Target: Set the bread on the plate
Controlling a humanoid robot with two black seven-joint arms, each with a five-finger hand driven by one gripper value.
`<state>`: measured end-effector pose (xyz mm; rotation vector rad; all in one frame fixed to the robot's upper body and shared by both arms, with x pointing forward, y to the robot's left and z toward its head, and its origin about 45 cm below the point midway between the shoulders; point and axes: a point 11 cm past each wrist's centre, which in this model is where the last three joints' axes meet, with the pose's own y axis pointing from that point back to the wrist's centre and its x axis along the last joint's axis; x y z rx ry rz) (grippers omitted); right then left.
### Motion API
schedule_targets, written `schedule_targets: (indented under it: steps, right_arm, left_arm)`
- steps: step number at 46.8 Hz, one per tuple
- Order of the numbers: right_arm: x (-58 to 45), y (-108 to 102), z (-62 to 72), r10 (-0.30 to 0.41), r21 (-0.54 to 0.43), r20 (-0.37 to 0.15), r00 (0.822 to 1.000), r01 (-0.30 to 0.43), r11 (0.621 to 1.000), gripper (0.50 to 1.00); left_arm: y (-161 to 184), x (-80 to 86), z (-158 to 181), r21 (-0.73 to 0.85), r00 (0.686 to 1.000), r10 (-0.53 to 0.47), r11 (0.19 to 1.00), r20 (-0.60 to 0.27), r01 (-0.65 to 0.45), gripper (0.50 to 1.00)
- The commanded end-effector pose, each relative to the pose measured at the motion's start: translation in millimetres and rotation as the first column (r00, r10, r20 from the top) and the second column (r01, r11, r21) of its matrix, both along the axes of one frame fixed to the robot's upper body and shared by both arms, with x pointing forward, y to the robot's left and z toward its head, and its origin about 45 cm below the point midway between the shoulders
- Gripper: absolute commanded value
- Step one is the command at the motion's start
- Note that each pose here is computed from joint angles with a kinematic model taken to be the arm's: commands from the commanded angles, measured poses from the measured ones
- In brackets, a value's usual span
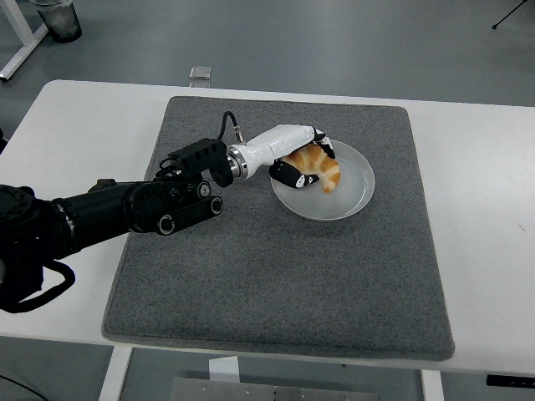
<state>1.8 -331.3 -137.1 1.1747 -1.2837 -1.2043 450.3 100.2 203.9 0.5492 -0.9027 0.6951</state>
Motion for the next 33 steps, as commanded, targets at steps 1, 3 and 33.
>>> schedule_targets:
  steps: [1, 3, 33]
  right_arm:
    - [0.0, 0.0, 0.0, 0.0, 0.0, 0.0, 1.0, 0.0, 1.0, 0.952]
    - [0.0, 0.0, 0.0, 0.0, 0.0, 0.0, 1.0, 0.0, 1.0, 0.952]
    - [0.0, -0.2, 0.0, 0.0, -0.002, 0.0, 1.0, 0.0, 1.0, 0.952]
  left_arm:
    - [-0.2, -0.6, -1.0, -0.002, 1.0, 0.001, 1.0, -0.003, -0.001, 0.548]
    - [0.1, -1.2, -2.4, -0.002, 1.0, 0.001, 1.0, -0.006, -0.001, 0.572]
    - [-7.3, -7.8, -10.8, -0.036, 0.999, 0.005, 0.999, -0.038, -0.006, 0.846]
